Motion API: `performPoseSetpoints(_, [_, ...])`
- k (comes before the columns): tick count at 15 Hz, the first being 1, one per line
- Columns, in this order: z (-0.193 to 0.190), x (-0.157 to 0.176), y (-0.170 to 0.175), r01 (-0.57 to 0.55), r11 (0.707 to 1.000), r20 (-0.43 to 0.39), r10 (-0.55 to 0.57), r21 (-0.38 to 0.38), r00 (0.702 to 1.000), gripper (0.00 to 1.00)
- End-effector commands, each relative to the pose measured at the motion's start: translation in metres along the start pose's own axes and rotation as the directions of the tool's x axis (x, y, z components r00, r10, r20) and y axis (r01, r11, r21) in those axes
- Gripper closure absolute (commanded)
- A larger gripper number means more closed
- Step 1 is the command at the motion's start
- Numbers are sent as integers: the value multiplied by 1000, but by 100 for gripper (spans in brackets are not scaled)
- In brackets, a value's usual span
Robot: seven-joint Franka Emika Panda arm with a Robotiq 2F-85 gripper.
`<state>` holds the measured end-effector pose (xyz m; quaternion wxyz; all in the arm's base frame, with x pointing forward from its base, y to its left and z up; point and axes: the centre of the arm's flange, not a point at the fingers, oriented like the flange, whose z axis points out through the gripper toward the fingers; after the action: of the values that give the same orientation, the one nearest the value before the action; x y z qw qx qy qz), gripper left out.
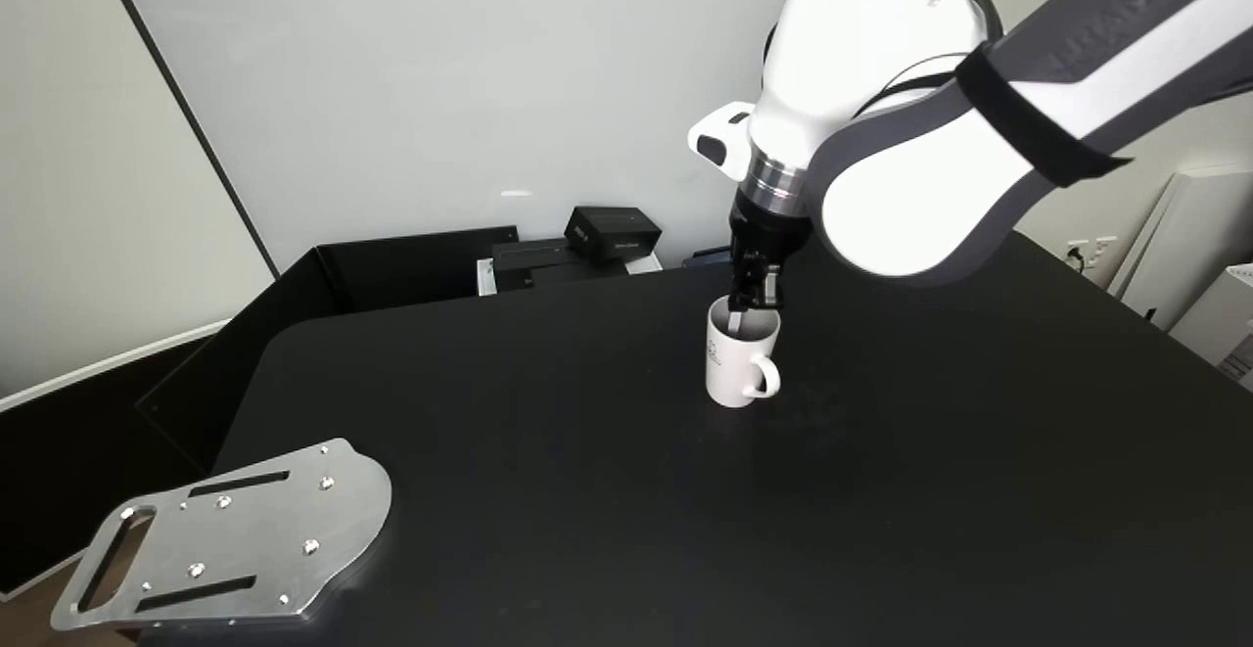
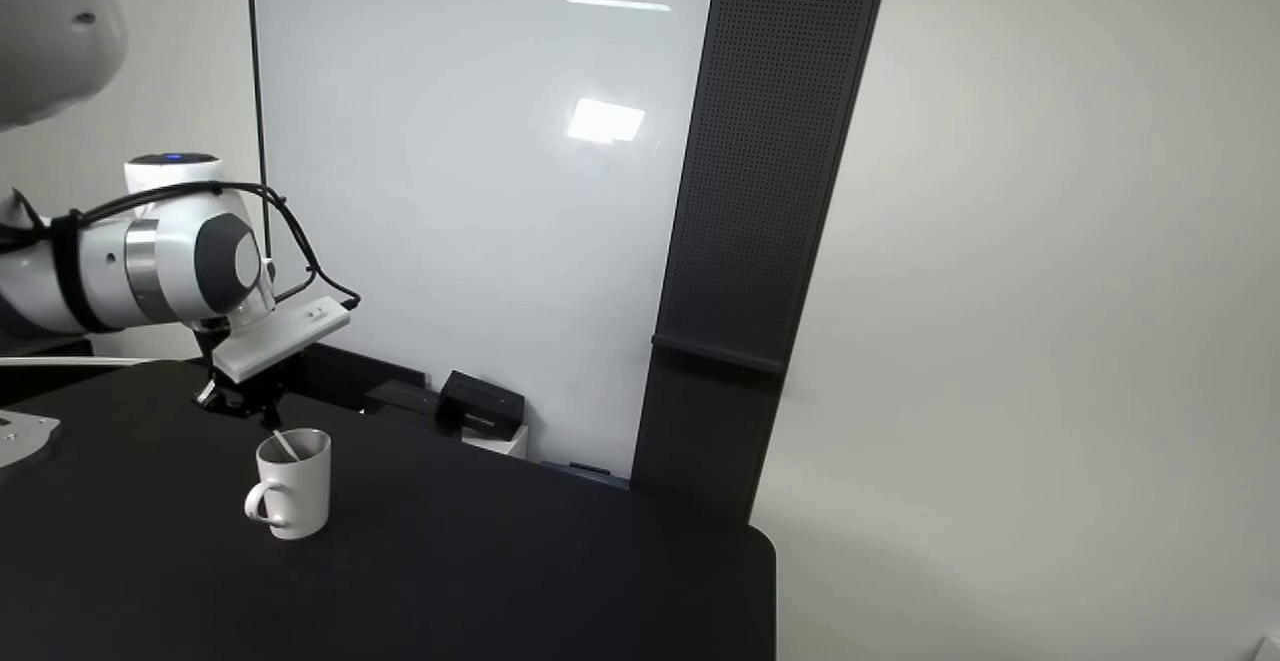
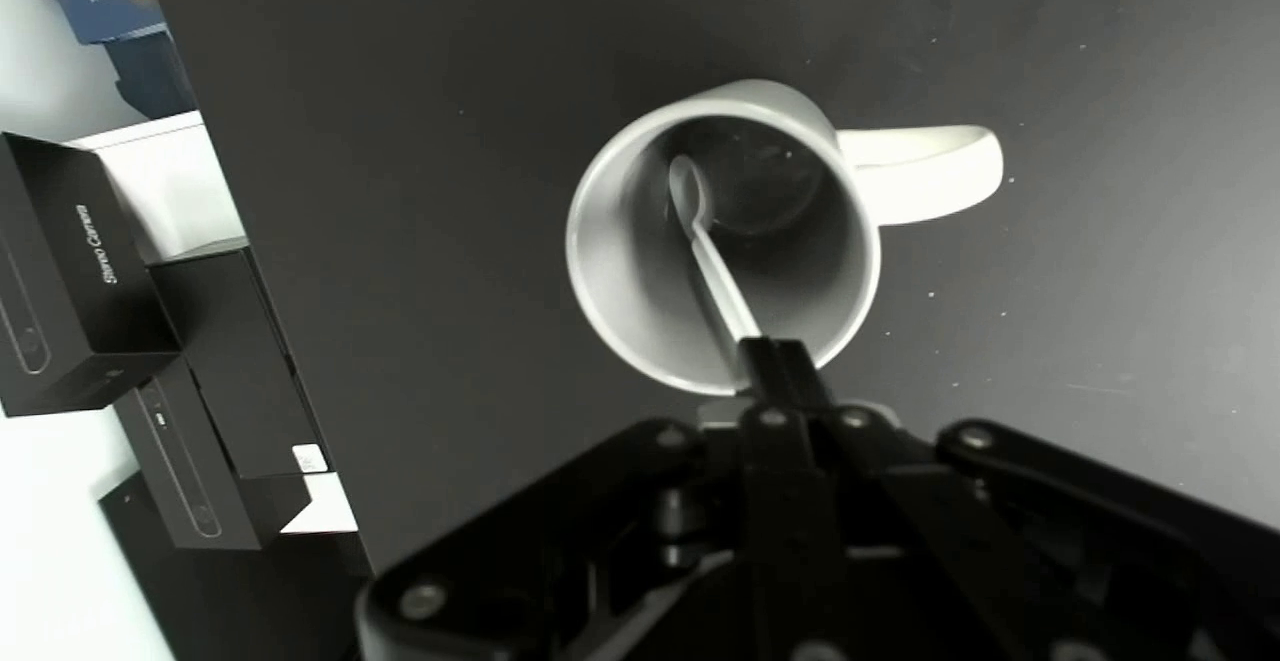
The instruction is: Pick up the white spoon from the mug cup and put it on the table.
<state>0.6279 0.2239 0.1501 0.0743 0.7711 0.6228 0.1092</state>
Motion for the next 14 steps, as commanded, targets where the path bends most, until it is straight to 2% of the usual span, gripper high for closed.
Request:
performPoseSetpoints(1, [-22, 11, 23, -26, 1000, 17, 26, -5, 1000, 100])
performPoseSetpoints(10, [-88, 8, 65, -102, 987, 95, 90, 127, 991, 100])
performPoseSetpoints(14, [-118, -3, 84, -141, 979, 97, 128, 146, 987, 100])
